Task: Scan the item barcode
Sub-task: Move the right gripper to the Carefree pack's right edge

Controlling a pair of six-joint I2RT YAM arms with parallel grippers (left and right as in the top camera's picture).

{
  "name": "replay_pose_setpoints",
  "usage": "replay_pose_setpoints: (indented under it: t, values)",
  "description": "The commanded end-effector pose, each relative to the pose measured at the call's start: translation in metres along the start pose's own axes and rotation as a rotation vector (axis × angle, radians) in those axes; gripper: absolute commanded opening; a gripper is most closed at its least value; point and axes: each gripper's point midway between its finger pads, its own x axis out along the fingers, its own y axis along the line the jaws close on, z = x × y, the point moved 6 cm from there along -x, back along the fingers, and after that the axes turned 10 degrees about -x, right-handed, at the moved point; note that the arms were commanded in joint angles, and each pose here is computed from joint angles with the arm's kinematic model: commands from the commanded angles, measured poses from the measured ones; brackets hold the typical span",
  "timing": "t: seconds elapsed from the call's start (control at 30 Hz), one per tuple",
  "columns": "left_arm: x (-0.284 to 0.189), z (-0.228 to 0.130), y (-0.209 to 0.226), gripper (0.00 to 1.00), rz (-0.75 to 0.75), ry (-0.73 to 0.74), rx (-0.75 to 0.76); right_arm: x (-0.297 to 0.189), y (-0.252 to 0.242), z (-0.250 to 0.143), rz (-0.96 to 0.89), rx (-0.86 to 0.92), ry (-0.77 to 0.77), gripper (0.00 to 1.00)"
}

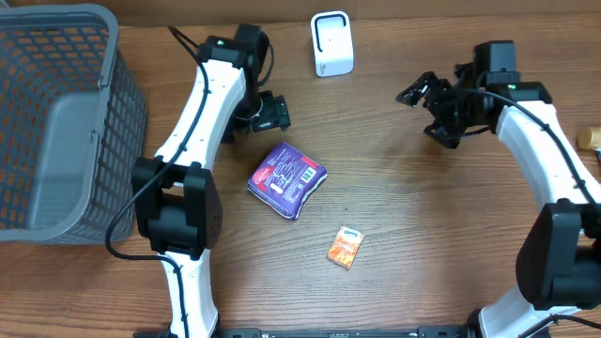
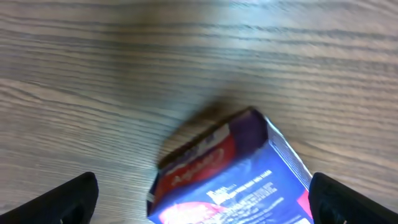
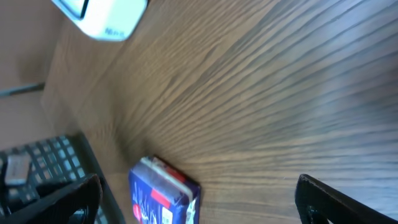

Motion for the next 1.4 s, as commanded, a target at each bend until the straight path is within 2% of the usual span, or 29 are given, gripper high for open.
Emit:
replay_pose_setpoints:
  t: [0.0, 0.17, 0.47, 0.97, 1.37]
  values:
    - [0.003, 0.007, 0.010, 1.00, 0.018, -0.004, -0.045, 0.008, 0.029, -0.016, -0.006, -0.086, 0.006, 1.00]
    - [0.003, 0.016, 0.024, 1.00, 0.021, 0.002, -0.086, 0.028, 0.057, -0.031, -0.070, -0.210, -0.049, 1.00]
    - [0.002, 0.023, 0.038, 1.00, 0.026, 0.008, -0.123, 0.058, 0.085, -0.060, -0.047, -0.313, -0.009, 1.00]
    - [0.002, 0.027, 0.036, 1.00, 0.012, -0.011, -0.122, 0.064, 0.085, -0.057, -0.095, -0.333, -0.058, 1.00]
    - [0.002, 0.027, 0.036, 1.00, 0.012, -0.011, -0.123, 0.078, 0.072, -0.060, -0.143, -0.293, -0.020, 1.00]
